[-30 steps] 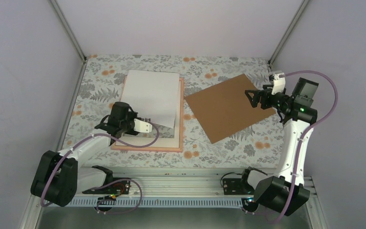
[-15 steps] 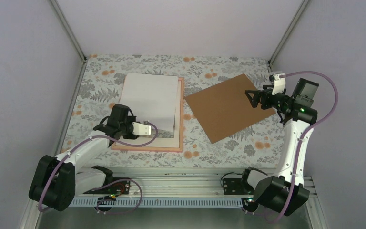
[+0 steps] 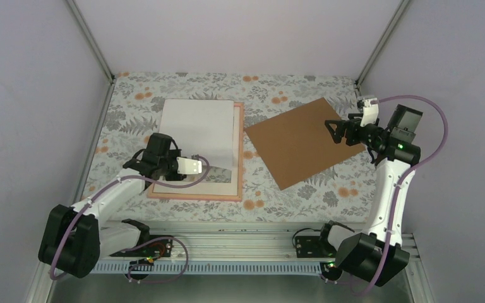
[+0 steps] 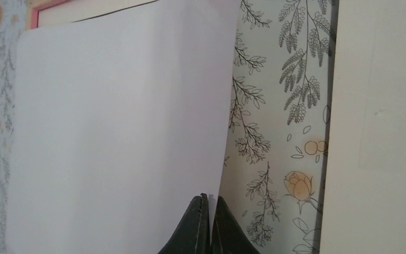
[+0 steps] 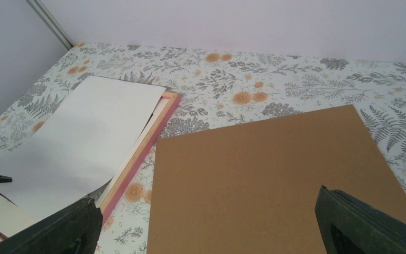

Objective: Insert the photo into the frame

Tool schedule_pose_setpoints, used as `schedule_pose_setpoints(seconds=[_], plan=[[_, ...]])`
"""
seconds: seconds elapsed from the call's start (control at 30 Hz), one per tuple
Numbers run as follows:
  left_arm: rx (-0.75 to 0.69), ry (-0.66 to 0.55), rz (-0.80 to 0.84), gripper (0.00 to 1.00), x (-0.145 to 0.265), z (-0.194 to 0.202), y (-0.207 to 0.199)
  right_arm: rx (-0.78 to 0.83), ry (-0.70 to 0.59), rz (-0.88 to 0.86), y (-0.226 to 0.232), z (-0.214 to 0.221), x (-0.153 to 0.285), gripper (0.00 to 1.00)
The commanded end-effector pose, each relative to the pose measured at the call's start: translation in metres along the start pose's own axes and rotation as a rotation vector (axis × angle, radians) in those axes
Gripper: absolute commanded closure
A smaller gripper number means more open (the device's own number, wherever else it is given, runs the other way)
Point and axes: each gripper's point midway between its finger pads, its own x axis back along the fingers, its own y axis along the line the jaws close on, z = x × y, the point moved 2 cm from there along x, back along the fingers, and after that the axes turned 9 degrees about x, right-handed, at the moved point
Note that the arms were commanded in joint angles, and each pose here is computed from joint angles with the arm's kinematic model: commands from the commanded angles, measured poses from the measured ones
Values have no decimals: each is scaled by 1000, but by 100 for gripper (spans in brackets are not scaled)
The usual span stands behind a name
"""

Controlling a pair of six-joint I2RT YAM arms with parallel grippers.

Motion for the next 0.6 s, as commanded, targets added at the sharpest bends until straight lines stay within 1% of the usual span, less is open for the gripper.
schedule_pose_setpoints(seconds=[0.0,0.2,0.37,0.57], plan=[[3,-48,15,98,2,-13,4,-1,-26,-7,3,-3,5,0],[-18,-55,2,98,4,-18,12,-1,-27,-7,3,-3,5,0],[-7,-57,-42,98,9,-25,31,-3,-28,-10,3,-2,4,0],[-37,-43,-127,98,6,-29,55,-2,-30,-10,3,-2,5,0]])
